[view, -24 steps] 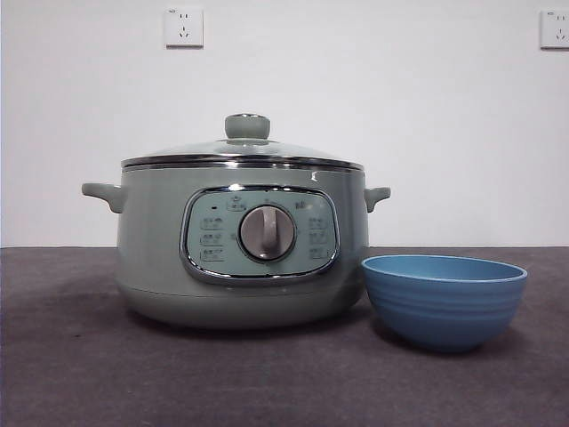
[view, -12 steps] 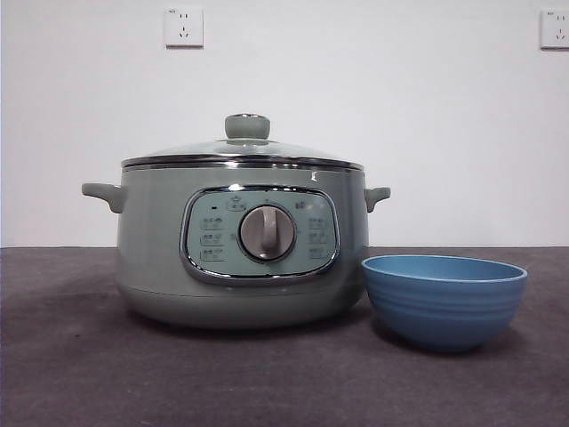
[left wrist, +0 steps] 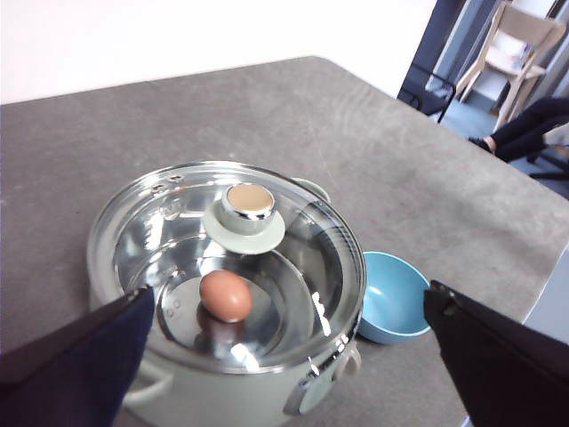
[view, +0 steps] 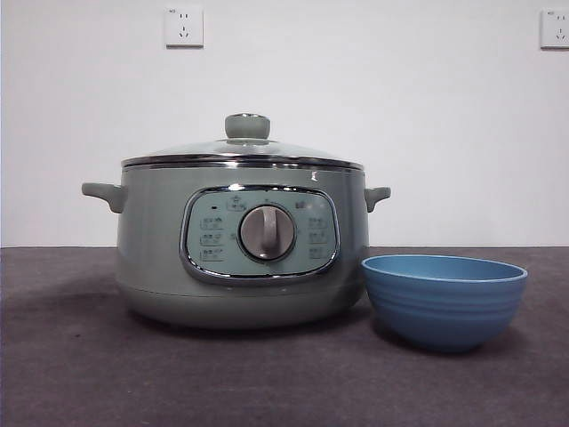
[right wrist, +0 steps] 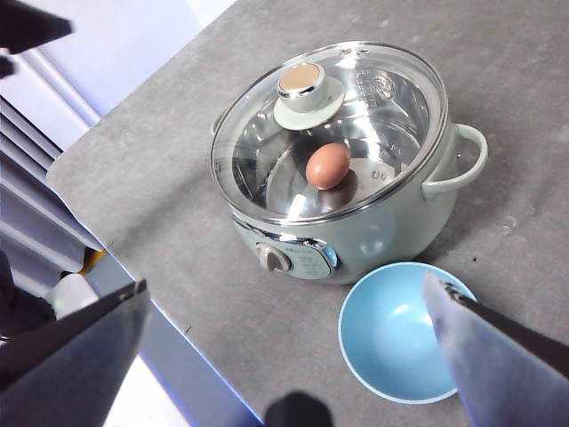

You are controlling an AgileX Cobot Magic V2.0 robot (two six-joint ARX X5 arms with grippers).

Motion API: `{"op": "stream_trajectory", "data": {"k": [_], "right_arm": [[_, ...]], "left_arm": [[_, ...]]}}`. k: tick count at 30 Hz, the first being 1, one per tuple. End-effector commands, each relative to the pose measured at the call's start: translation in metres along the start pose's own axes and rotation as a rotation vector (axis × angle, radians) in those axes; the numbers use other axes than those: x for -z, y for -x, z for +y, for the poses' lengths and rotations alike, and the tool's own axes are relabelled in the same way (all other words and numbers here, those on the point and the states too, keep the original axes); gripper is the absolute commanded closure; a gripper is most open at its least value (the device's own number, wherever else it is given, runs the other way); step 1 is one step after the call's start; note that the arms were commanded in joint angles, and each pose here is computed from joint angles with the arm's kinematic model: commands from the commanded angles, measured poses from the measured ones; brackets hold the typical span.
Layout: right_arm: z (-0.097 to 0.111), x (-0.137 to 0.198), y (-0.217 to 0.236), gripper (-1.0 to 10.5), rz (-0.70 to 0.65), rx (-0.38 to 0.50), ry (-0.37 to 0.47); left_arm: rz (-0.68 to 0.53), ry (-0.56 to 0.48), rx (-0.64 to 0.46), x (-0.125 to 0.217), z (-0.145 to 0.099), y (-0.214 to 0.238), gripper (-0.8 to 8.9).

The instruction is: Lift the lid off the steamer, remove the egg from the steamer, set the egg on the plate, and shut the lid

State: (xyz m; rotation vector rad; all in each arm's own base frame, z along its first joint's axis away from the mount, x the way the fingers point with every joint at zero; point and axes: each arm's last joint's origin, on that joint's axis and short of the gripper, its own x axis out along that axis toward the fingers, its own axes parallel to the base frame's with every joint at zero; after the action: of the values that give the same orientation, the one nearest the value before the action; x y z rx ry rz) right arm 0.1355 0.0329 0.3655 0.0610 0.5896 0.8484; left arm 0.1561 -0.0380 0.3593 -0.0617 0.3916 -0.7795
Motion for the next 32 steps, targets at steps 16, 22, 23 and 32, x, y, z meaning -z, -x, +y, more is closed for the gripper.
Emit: {"op": "stream_trajectory", "data": {"k": [16, 22, 23, 32], "right_arm": [[-0.005, -0.002, -0.005, 4.1, 0.014, -0.001, -0.027], [-0.01, -0.003, -0.011, 4.1, 0.032, -0.004, -0.044], [-0.01, -0.003, -0.011, 4.1, 0.034, -0.004, -0.045], [-0.012, -0.003, -0.013, 4.1, 0.041, -0.005, -0.051]], "left_arm": [[0.023, -0.09, -0.049, -0.002, 0.026, -0.117, 2.48], [0.077, -0.106, -0.049, -0.009, 0.034, -0.158, 2.48], [0.083, -0.11, -0.04, -0.011, 0.033, -0.164, 2.48], [0.178, -0.153, -0.032, 0.005, 0.03, -0.207, 2.48]]}}
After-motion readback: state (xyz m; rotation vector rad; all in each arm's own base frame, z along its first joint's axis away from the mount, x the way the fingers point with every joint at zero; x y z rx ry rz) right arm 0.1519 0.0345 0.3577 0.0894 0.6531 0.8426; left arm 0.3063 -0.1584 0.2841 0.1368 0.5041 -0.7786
